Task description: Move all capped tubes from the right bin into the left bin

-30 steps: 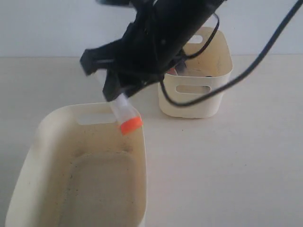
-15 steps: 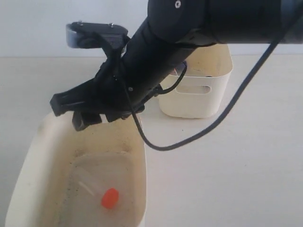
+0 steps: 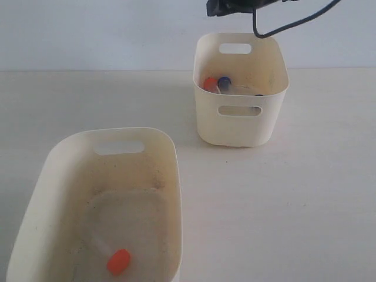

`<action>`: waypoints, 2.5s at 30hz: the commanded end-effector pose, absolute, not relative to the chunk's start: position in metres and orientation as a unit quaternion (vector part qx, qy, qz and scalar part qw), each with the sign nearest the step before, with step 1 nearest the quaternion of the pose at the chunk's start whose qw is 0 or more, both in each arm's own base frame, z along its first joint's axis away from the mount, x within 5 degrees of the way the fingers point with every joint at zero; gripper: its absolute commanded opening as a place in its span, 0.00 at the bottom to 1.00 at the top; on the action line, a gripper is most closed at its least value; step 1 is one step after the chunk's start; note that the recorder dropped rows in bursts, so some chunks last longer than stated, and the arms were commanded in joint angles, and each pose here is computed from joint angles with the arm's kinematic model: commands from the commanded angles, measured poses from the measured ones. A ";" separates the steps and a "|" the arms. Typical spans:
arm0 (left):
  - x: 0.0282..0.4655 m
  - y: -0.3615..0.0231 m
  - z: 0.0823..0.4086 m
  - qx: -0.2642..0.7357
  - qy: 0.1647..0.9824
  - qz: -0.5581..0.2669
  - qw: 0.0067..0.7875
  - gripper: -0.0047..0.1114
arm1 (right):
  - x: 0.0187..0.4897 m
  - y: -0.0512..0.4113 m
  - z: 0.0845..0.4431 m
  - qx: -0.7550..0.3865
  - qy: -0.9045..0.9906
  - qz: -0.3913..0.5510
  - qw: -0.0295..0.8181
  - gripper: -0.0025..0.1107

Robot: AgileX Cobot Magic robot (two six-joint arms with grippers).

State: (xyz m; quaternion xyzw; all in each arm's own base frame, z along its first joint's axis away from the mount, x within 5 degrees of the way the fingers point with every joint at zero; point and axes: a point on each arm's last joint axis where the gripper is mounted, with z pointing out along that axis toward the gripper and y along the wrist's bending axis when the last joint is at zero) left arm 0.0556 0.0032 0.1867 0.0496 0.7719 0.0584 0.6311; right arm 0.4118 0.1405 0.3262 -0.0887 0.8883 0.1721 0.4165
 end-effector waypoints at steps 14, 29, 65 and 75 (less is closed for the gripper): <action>0.056 0.003 0.189 0.045 0.766 0.054 0.640 0.08 | 0.493 0.124 0.226 -0.033 0.953 0.108 0.282 0.26; 0.056 0.003 0.189 0.045 0.766 0.054 0.640 0.08 | 0.502 0.122 0.175 -0.021 0.967 0.077 0.244 0.42; 0.056 0.003 0.189 0.045 0.766 0.054 0.640 0.08 | 0.487 0.111 0.261 -0.035 0.944 0.048 0.325 0.02; 0.056 0.003 0.189 0.045 0.766 0.054 0.640 0.08 | 0.439 0.101 0.350 -0.048 0.936 0.054 0.345 0.02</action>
